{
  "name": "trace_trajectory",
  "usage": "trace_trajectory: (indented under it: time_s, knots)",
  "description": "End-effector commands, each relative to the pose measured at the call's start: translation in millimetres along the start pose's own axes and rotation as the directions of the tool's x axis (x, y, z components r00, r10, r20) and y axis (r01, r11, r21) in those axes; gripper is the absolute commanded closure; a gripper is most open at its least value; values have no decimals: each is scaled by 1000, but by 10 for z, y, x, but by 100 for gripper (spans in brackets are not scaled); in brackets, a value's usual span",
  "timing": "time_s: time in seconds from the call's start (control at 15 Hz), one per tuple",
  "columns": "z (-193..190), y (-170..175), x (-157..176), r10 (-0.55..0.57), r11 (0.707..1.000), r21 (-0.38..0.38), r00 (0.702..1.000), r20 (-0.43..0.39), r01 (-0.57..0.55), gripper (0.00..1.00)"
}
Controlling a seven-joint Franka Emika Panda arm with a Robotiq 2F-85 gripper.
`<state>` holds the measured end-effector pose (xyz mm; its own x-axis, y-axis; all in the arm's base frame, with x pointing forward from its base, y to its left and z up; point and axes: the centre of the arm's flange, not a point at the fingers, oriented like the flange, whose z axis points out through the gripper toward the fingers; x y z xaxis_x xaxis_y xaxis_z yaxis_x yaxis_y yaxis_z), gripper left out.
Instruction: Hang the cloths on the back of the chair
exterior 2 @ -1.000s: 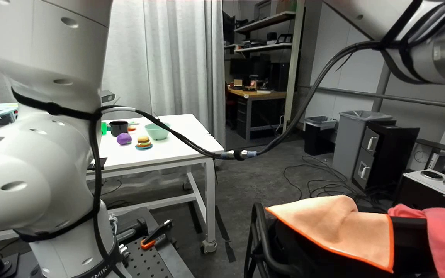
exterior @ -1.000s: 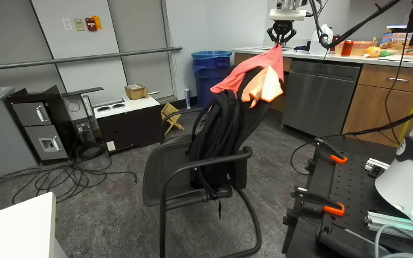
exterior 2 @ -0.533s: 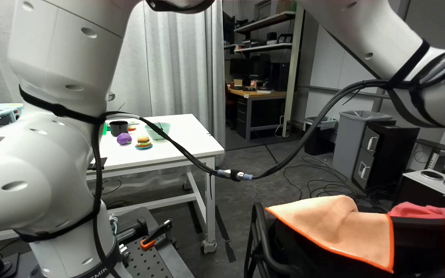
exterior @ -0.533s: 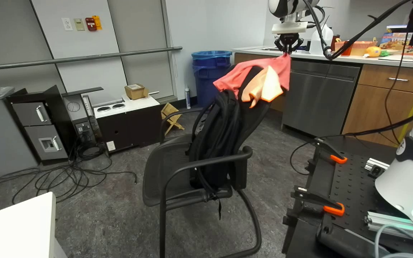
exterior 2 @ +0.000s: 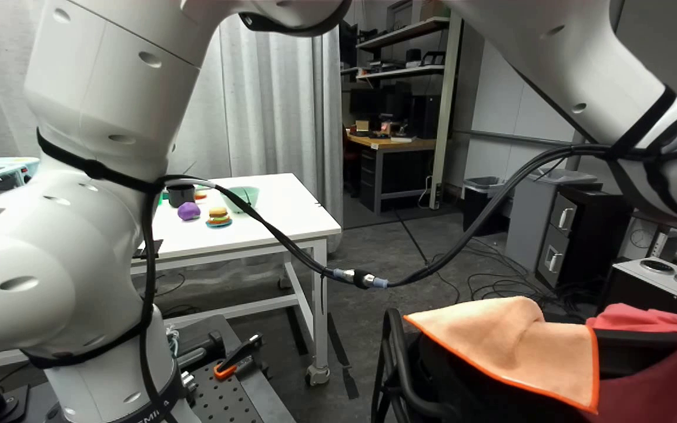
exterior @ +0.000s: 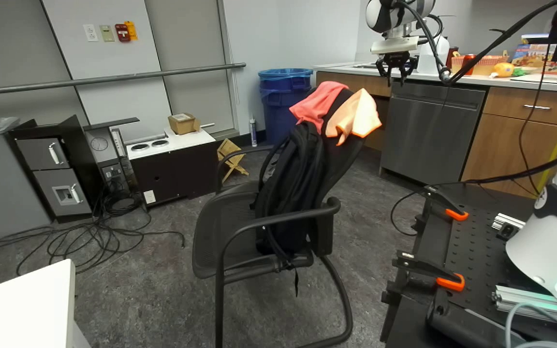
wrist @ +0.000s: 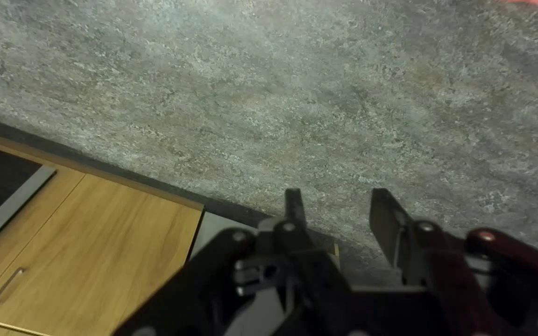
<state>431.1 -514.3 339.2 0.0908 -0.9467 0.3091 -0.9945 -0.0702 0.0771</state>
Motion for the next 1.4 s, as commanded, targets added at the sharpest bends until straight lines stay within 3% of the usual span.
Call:
trace_trajectory:
  time_s: [0.0, 0.2, 0.27, 0.8, 1.33]
  knots:
    - [-102, 11, 139, -31, 999, 14, 998, 53, 30, 24]
    - [-268, 41, 151, -78, 995, 63, 993, 87, 72, 3]
    - [-346, 57, 156, -92, 993, 82, 992, 83, 85, 0]
    - [-1049, 233, 20, -205, 943, 269, 979, 12, 194, 0]
    - [-1624, 384, -297, -344, 843, 425, 938, -43, 329, 0]
